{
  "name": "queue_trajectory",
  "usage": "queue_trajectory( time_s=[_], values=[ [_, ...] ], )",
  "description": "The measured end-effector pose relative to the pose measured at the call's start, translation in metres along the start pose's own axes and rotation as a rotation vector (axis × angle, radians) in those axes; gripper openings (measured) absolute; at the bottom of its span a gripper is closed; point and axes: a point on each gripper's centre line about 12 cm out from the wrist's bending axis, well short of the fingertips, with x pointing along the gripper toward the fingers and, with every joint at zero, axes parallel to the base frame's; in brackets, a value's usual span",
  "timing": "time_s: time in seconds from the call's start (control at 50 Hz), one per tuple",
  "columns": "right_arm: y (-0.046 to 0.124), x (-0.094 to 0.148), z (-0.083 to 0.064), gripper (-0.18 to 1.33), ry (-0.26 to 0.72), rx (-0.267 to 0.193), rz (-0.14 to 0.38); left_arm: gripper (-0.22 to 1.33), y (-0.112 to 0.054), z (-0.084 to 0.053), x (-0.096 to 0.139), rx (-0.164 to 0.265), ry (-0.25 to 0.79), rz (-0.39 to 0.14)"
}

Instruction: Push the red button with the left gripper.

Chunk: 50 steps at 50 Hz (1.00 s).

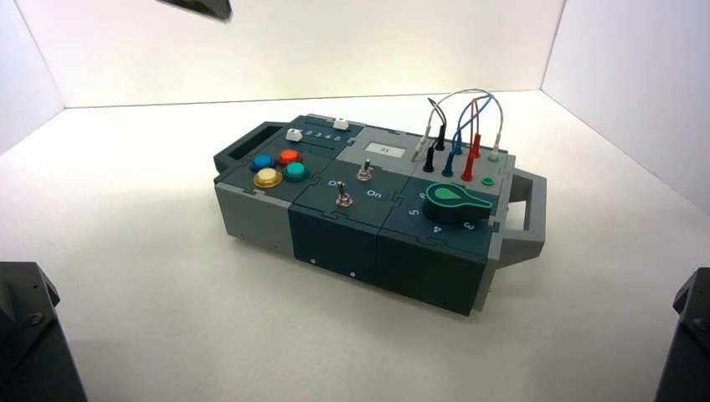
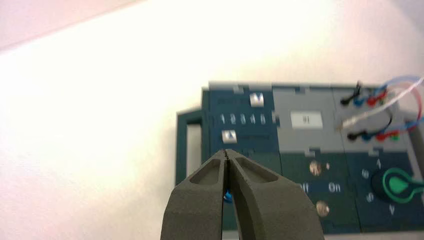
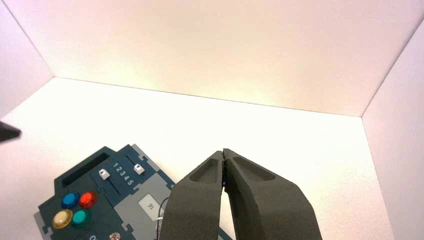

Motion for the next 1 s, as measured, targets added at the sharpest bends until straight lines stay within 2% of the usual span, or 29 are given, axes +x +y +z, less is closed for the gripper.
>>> queue_trajectory(
  time_s=[0.4, 0.74, 1.0],
  values=[
    [0.0, 0.0, 0.001, -0.14, -0.008, 0.0, -0.001, -0.17, -0.014, -0.023, 0.033, 0.027, 0.176, -0.028],
    [0.0, 0.0, 0.001, -0.14, -0.008, 0.002, 0.0, -0.17, -0.029, -0.034, 0.058, 0.063, 0.276, -0.051],
    [0.0, 0.0, 0.0, -0.14, -0.006, 0.002, 0.0, -0.17, -0.03, -0.041, 0.072, 0.069, 0.331, -0.047]
  ],
)
